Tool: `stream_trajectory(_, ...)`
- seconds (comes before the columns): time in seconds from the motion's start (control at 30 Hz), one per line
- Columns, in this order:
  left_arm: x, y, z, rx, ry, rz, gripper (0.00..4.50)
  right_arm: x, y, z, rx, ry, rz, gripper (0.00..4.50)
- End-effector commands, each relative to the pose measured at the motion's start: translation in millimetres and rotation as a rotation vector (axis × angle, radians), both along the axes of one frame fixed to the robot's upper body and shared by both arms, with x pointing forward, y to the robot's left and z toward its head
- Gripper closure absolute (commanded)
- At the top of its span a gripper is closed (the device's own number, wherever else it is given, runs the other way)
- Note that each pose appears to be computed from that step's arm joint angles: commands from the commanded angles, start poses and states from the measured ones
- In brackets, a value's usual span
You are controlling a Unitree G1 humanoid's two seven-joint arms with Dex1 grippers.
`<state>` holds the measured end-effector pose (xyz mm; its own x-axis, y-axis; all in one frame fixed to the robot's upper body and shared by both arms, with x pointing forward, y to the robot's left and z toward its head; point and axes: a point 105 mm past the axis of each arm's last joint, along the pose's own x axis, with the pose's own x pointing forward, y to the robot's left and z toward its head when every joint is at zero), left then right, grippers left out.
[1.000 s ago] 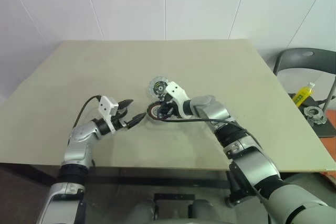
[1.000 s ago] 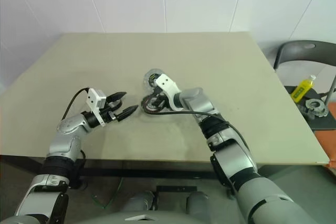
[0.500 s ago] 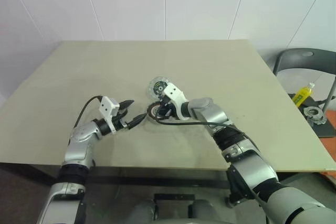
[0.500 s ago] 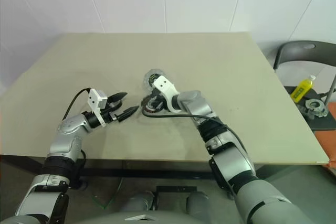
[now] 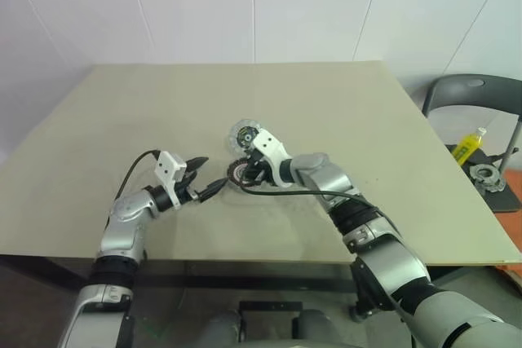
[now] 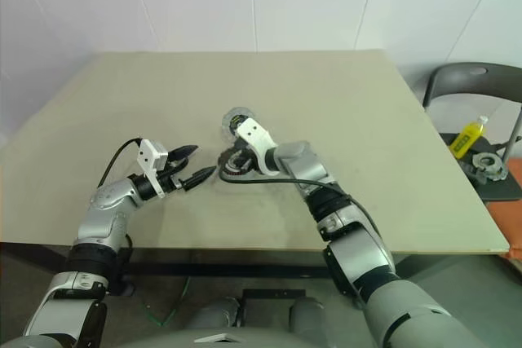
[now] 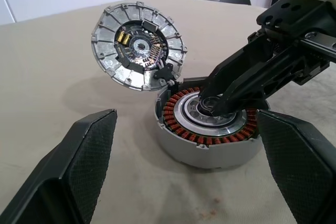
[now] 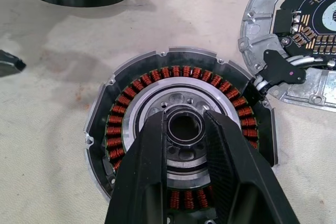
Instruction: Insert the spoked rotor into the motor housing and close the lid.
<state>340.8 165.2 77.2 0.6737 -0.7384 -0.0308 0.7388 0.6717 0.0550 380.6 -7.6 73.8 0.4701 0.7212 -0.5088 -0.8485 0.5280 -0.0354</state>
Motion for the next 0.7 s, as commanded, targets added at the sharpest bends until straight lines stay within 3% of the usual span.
stream_trajectory(0.03, 0.7, -0.7, 9.3, -0.003, -0.041, -0.001, 0.0, -0.2, 3.4, 2.1, 0.015, 0.001, -0.001, 3.84)
stream_trajectory(0.7, -0.5, -3.2, 11.7, -0.005, -0.039, -0.003, 0.0, 2.6, 6.7, 6.4, 0.044, -0.015, -0.016, 3.84)
